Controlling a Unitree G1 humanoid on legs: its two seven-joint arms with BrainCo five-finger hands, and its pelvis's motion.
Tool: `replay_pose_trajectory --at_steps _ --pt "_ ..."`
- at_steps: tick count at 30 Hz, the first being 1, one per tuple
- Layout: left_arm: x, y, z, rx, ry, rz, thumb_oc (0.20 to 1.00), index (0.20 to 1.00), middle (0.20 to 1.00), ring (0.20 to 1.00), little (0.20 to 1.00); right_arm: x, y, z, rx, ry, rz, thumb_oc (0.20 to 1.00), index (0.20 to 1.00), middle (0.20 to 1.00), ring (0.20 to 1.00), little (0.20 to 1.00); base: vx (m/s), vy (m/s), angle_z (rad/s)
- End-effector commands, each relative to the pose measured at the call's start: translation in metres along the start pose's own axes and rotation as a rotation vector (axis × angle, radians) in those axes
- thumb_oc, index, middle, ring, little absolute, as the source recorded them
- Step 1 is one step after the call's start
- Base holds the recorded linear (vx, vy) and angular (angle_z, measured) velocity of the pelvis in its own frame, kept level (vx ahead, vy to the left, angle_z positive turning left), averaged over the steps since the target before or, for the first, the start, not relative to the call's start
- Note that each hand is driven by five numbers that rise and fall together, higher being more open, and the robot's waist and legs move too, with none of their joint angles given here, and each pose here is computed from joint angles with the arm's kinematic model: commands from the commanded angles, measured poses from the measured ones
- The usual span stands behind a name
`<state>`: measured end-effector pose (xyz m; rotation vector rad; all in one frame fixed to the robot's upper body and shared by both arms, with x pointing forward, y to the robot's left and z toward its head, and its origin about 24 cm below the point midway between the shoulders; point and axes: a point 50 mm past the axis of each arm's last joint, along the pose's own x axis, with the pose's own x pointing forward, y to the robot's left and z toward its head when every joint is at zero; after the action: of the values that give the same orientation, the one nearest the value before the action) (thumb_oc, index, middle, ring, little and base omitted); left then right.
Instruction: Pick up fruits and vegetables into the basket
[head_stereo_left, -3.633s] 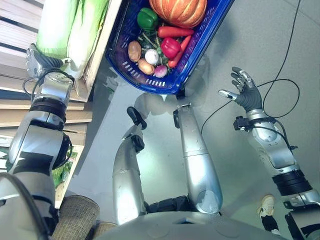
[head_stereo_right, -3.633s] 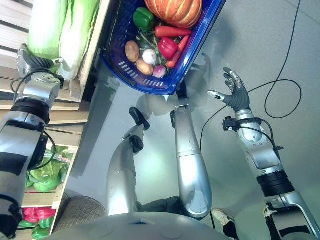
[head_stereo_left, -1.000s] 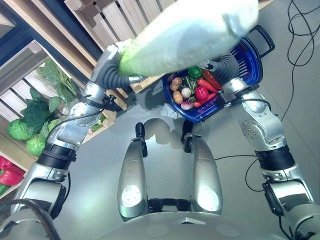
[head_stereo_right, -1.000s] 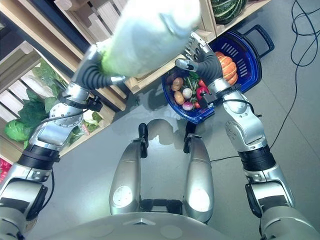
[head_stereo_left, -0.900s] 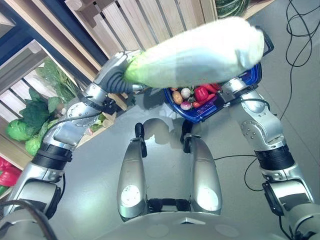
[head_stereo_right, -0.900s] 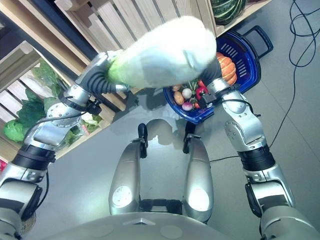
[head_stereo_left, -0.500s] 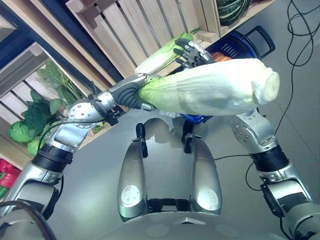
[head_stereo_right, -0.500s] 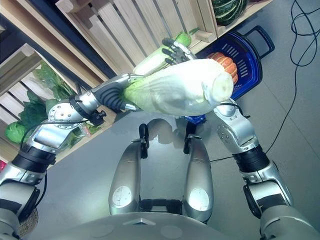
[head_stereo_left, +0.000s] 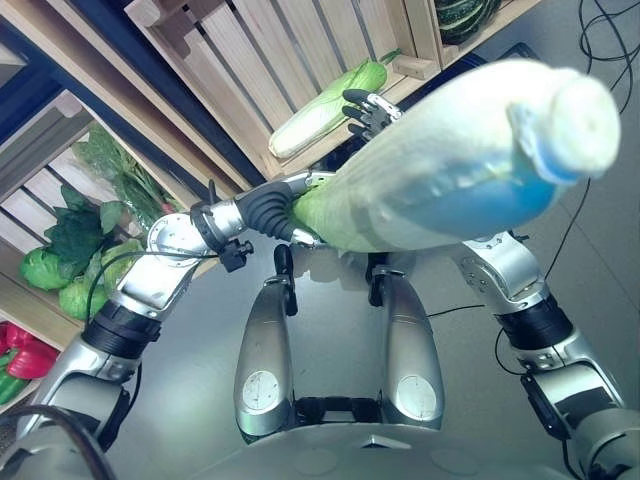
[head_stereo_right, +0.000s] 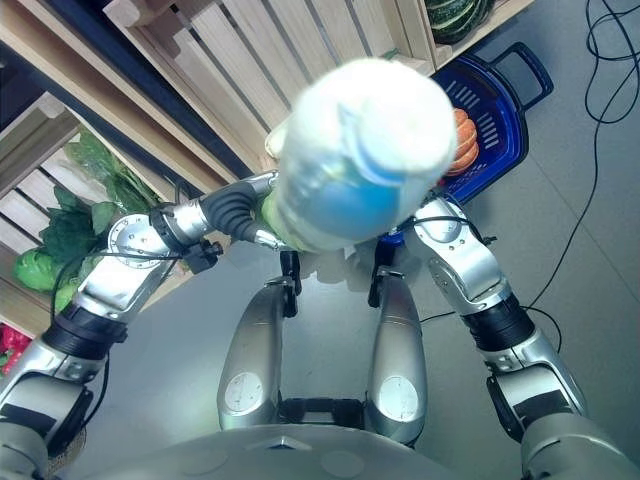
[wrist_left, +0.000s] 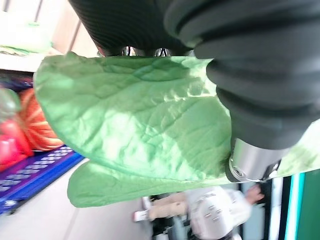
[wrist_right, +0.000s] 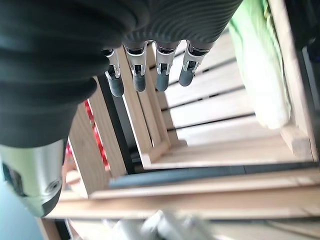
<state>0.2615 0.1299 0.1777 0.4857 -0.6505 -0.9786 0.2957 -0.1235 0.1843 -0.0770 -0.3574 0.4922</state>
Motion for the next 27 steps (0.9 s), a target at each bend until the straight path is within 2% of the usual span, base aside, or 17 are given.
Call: replay_pose_trajectory --at_steps 1,11,17,21,27 --pt "-0.003 0.005 0.040 0.023 -0.253 0.110 0.200 0.200 0.200 0.200 0.200 -0.006 -0.005 0.037 -0.053 -0.218 -0.030 1.000 1.000 1.000 1.000 1.000 -0.01 0.000 -0.03" --pt "-0.021 0.015 0.029 0.037 -0.198 0.331 0.200 0.200 0.200 0.200 0.200 -0.024 -0.032 0.039 -0.093 -0.264 -0.168 1.000 1.000 1.000 1.000 1.000 0.00 0.000 0.00" --pt "-0.026 0.016 0.018 0.104 -0.092 0.373 0.200 0.200 0.200 0.200 0.200 -0.030 -0.040 0.048 -0.171 -0.314 -0.201 1.000 1.000 1.000 1.000 1.000 0.00 0.000 0.00" --pt "-0.029 0.017 0.011 0.170 -0.025 0.388 0.200 0.200 0.200 0.200 0.200 -0.031 -0.040 0.054 -0.200 -0.328 -0.178 1.000 1.000 1.000 1.000 1.000 0.00 0.000 0.00" --pt "-0.030 0.019 0.002 0.262 0.055 0.370 0.200 0.200 0.200 0.200 0.200 -0.026 -0.028 0.054 -0.130 -0.283 -0.021 1.000 1.000 1.000 1.000 1.000 0.00 0.000 0.00"
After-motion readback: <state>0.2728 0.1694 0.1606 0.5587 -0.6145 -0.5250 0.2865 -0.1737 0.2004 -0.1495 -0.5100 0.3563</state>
